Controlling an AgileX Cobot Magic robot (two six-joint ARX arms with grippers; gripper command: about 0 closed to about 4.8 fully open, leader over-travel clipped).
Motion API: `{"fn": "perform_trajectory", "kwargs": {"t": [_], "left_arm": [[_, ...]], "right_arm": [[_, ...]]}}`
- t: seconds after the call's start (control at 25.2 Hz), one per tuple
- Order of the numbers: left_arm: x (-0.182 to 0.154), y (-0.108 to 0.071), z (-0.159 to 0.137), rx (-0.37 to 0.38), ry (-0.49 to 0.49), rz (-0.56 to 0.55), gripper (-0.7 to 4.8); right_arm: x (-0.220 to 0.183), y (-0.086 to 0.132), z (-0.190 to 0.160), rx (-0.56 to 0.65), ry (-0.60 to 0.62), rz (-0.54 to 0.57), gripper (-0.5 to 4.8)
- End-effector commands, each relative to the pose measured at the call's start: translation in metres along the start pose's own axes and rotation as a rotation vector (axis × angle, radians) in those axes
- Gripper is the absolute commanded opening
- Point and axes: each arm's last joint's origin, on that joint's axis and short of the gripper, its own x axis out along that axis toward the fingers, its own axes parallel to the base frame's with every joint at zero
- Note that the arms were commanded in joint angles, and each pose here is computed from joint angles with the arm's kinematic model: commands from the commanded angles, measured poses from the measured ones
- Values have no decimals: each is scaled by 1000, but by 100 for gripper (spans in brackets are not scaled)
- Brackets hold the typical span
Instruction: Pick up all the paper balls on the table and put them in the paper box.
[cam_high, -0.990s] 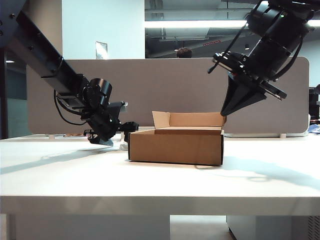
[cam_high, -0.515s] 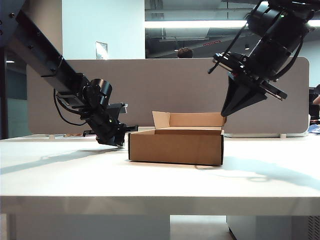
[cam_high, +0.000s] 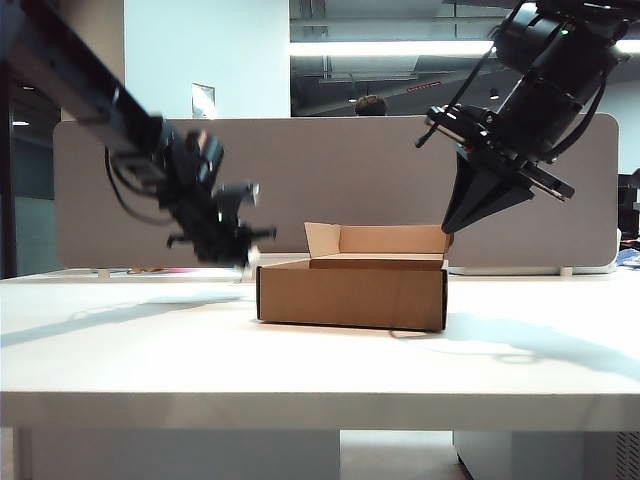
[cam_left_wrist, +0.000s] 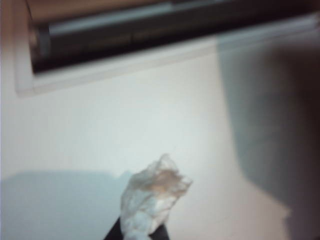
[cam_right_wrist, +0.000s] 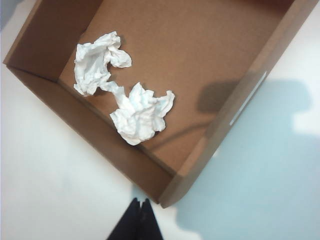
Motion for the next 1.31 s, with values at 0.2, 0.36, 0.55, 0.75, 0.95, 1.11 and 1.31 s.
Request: {"fn": "perform_trajectory", "kwargs": {"t": [0.2,0.36,0.55,0.75,0.95,1.11,1.31], "left_arm": [[-52,-14,53,16,-105,-241,-6],[-77,-55,72,123,-113,-385,-6],[-74,-101,58,206,-15,-429,-5],[-68,-124,48,238,37,-377,143],[-68,-136,43,251,77,-376,347],[-69,-139,39,250,115,-384,382],[-84,-138,33,235,266,-392,328]], "right_arm": [[-2,1,2,-11,-15,9,-4],[-4,-1,1,-4,-12,5,-5],[-21,-5,2,-24,-30,-16,-5],[-44,-12,4,-19,-83,-49,-5],[-61,-16,5,-8,-121,-64,-5],[-67,-14,5,-10,-128,-64,-5],[-74,-10,-3,-44,-73,-46,-5]]}}
